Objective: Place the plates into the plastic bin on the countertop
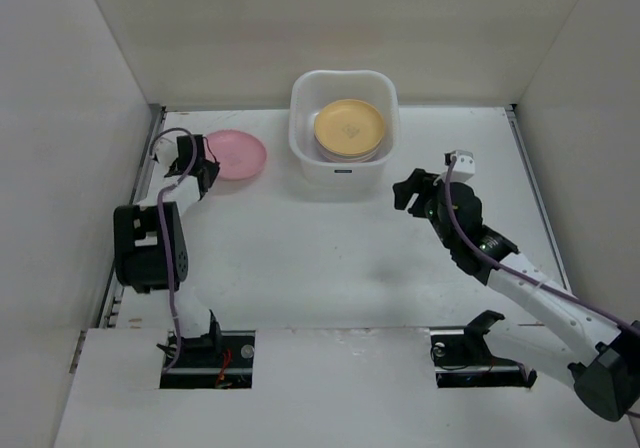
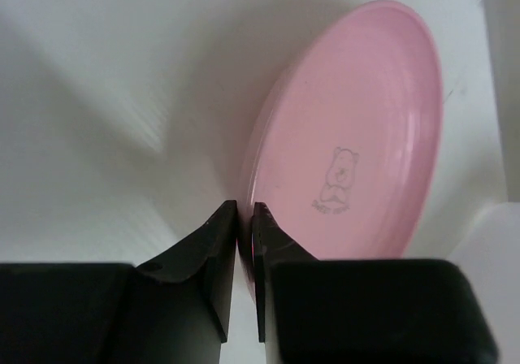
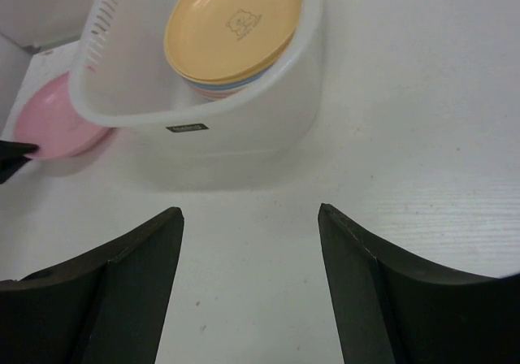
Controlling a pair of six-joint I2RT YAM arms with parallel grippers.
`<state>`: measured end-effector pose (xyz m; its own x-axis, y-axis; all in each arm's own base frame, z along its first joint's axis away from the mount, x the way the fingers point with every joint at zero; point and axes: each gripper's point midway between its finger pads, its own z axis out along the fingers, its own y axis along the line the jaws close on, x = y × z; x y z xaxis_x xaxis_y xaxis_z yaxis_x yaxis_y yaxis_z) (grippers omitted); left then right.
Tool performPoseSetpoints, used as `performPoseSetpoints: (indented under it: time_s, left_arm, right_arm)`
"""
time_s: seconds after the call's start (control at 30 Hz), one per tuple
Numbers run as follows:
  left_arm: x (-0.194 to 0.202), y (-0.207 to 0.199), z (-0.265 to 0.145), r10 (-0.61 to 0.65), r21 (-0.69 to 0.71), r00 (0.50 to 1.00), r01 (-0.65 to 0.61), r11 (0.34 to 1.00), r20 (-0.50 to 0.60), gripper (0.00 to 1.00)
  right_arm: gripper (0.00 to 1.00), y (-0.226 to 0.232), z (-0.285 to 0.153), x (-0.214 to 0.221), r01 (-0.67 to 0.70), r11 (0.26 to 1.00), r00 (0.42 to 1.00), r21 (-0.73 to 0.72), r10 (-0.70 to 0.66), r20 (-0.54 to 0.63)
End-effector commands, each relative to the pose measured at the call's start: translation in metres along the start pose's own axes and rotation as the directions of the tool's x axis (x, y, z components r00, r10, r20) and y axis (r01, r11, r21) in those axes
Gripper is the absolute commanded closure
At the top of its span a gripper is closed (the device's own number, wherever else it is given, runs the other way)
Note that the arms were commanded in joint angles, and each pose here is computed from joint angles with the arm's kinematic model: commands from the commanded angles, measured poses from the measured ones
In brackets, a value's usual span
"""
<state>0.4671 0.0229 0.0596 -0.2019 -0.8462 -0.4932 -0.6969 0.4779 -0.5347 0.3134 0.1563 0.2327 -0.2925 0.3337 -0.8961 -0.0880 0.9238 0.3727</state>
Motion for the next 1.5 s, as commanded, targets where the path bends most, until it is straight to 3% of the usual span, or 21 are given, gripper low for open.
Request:
performPoseSetpoints:
  time_s: [0.0,0.2,0.4,0.5,0.93,1.27,1.37,1.47]
  left_arm:
    - [-0.066,-0.046,-0.067,0.037,0.162,0.977,-0.072,0.984,0.209,0.91]
    - [-0.069,-0.13,-0.158,0.155,0.381,0.932,-0.28,0.881,0.328,0.9]
    - [-0.012,-0.216,-0.225,0.287,0.58,0.896,-0.44,0.686,0.34,0.89]
    - [0.015,-0.243,-0.238,0.34,0.619,0.873,-0.487,0.616,0.35,0.89]
    - [0.106,-0.308,-0.187,0.498,0.613,0.776,-0.62,0.49,0.387,0.89]
    - [0.13,-0.316,-0.139,0.557,0.574,0.741,-0.658,0.488,0.375,0.88]
    - [0.137,-0.314,-0.124,0.579,0.563,0.726,-0.672,0.482,0.372,0.84]
    - [0.142,-0.31,-0.115,0.6,0.548,0.706,-0.692,0.471,0.376,0.73]
  right_arm:
    - [0.26,-0.009,-0.004,-0.004,-0.07,0.997,0.997,0.013,0.069,0.041]
    - [0.25,-0.041,-0.012,0.02,-0.115,0.99,0.993,0.086,0.114,0.011]
    - [0.23,-0.054,-0.024,0.03,-0.114,0.988,0.993,0.105,0.115,0.002]
    - [0.23,-0.059,-0.028,0.031,-0.12,0.987,0.993,0.11,0.12,0.007]
    - [0.24,-0.071,-0.043,0.037,-0.127,0.984,0.992,0.124,0.127,0.009]
    - [0.24,-0.069,-0.038,0.038,-0.12,0.985,0.993,0.125,0.121,-0.004]
    - [0.23,-0.068,-0.035,0.041,-0.116,0.986,0.993,0.122,0.118,-0.013]
    - [0.23,-0.067,-0.032,0.043,-0.113,0.986,0.993,0.121,0.116,-0.023]
